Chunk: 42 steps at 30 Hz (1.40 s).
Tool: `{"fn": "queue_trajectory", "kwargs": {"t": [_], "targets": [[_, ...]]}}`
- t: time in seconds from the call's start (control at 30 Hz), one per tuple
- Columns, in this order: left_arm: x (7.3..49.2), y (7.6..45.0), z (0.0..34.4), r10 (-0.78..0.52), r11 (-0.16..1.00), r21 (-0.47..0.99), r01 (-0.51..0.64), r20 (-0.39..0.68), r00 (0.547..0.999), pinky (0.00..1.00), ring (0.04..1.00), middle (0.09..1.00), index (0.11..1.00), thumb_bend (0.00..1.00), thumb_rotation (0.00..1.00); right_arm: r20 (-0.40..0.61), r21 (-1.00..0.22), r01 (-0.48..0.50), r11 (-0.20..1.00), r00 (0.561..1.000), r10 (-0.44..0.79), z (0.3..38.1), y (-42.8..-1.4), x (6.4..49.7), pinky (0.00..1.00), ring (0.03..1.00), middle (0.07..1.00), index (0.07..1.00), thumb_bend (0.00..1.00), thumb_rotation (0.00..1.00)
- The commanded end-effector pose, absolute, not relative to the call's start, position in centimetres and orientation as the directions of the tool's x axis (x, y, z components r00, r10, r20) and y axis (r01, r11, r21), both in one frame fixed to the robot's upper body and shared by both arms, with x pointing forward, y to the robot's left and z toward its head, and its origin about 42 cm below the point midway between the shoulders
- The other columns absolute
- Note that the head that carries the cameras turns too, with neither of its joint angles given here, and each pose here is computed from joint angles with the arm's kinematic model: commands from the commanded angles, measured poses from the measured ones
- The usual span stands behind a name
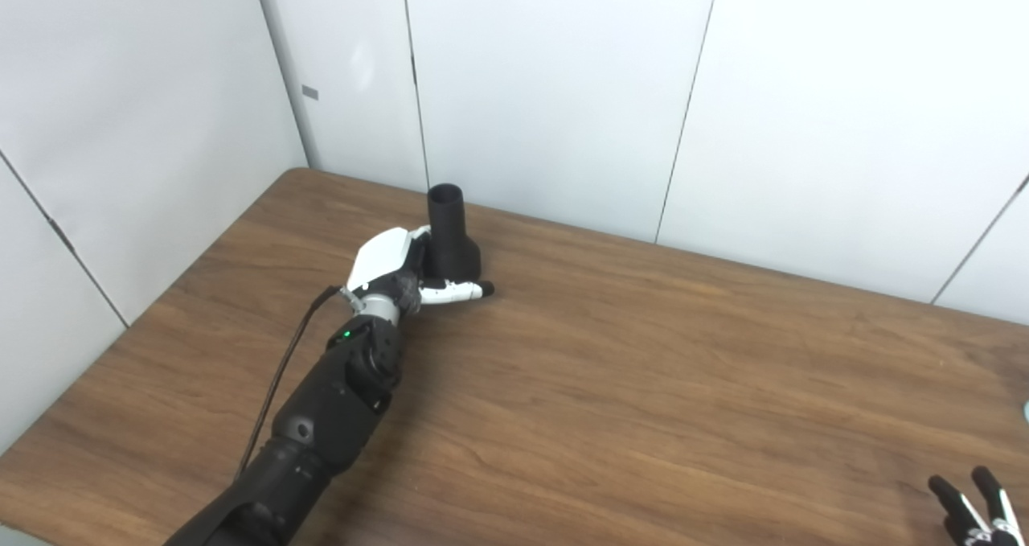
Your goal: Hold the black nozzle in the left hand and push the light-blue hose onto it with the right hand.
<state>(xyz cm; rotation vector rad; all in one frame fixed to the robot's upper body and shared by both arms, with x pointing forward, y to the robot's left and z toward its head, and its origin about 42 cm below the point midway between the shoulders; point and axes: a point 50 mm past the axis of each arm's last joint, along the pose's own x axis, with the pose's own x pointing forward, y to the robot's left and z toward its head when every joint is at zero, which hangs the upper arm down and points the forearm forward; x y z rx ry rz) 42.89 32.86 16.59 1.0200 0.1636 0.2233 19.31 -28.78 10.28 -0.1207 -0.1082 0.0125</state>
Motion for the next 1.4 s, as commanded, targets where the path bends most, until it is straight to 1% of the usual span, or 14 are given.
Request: {"fn": "queue_trajectory", "kwargs": {"t": [0.0,0.2,0.3,0.53,0.87,1.0,1.07,1.13,1.23,1.27,1.3,1.33,1.37], "targets": [[44.3,32.5,19.0,0.266,0.479,0.858,-0.184,0.058,0.962,1.0,0.975,0.905,0.867,0.98,0.53,0.03,-0.09,0.005,0.996,1.0,-0.002,8.5,-28.6,17.6,1.0,0.952,0.895,0.977,0.56,1.0],[44.4,32.6,18.8,0.29,0.48,0.852,-0.207,0.069,0.955,1.0,0.961,0.893,0.859,0.92,0.48,0.026,-0.1,0.005,0.995,1.0,-0.003,8.6,-28.7,17.4,1.0,0.946,0.882,0.974,0.59,1.0],[44.6,32.7,18.7,0.29,0.476,0.856,-0.204,0.067,0.955,1.0,0.957,0.89,0.861,0.9,0.47,0.025,-0.104,0.009,0.995,1.0,-0.006,8.6,-28.7,17.3,1.0,0.936,0.87,0.975,0.59,1.0],[45.2,32.7,18.3,0.298,0.491,0.844,-0.217,0.071,0.952,1.0,0.933,0.854,0.847,0.9,0.43,0.025,-0.11,0.011,0.994,1.0,-0.008,8.7,-28.6,17.1,1.0,0.931,0.855,0.979,0.59,1.0],[46.0,32.4,18.4,0.309,0.5,0.832,-0.24,0.087,0.947,1.0,0.933,0.85,0.789,0.86,0.4,0.035,-0.095,0.006,0.995,0.999,-0.002,8.8,-28.7,17.0,1.0,0.919,0.845,0.966,0.6,1.0],[46.1,32.1,18.4,0.305,0.497,0.833,-0.241,0.092,0.948,1.0,0.915,0.821,0.741,0.86,0.39,0.026,-0.097,0.009,0.995,1.0,-0.006,8.9,-28.7,16.9,1.0,0.922,0.846,0.964,0.6,1.0],[46.1,32.0,18.4,0.292,0.5,0.835,-0.229,0.086,0.953,1.0,0.92,0.814,0.716,0.85,0.35,0.024,-0.103,0.014,0.995,1.0,-0.011,9.0,-28.7,16.9,1.0,0.918,0.84,0.957,0.59,1.0],[46.1,31.9,18.3,0.274,0.49,0.845,-0.215,0.085,0.958,1.0,0.915,0.794,0.663,0.84,0.25,0.027,-0.108,0.019,0.994,0.999,-0.016,9.1,-28.8,16.9,1.0,0.91,0.832,0.945,0.59,1.0],[46.0,32.0,18.0,0.264,0.478,0.855,-0.204,0.081,0.961,1.0,0.883,0.75,0.606,0.81,0.14,0.032,-0.123,0.02,0.992,0.999,-0.016,9.1,-28.9,16.9,1.0,0.903,0.823,0.938,0.59,1.0],[46.0,32.0,17.9,0.266,0.476,0.856,-0.204,0.081,0.961,1.0,0.866,0.72,0.549,0.67,0.1,0.031,-0.122,0.021,0.992,0.999,-0.017,9.1,-28.9,16.9,1.0,0.902,0.82,0.935,0.59,1.0],[45.9,32.0,17.8,0.268,0.472,0.857,-0.205,0.082,0.96,1.0,0.842,0.685,0.519,0.6,0.08,0.032,-0.123,0.02,0.992,0.999,-0.016,9.1,-28.9,16.9,1.0,0.905,0.819,0.932,0.6,1.0],[45.9,32.1,17.7,0.27,0.466,0.86,-0.207,0.084,0.959,1.0,0.816,0.637,0.501,0.55,0.06,0.034,-0.127,0.02,0.992,0.999,-0.016,9.1,-29.0,16.9,1.0,0.905,0.819,0.932,0.6,1.0],[45.8,32.2,17.6,0.271,0.458,0.864,-0.209,0.088,0.958,1.0,0.798,0.591,0.475,0.53,0.03,0.034,-0.129,0.02,0.991,0.999,-0.015,9.1,-29.0,16.9,1.0,0.904,0.819,0.933,0.59,1.0]]}}
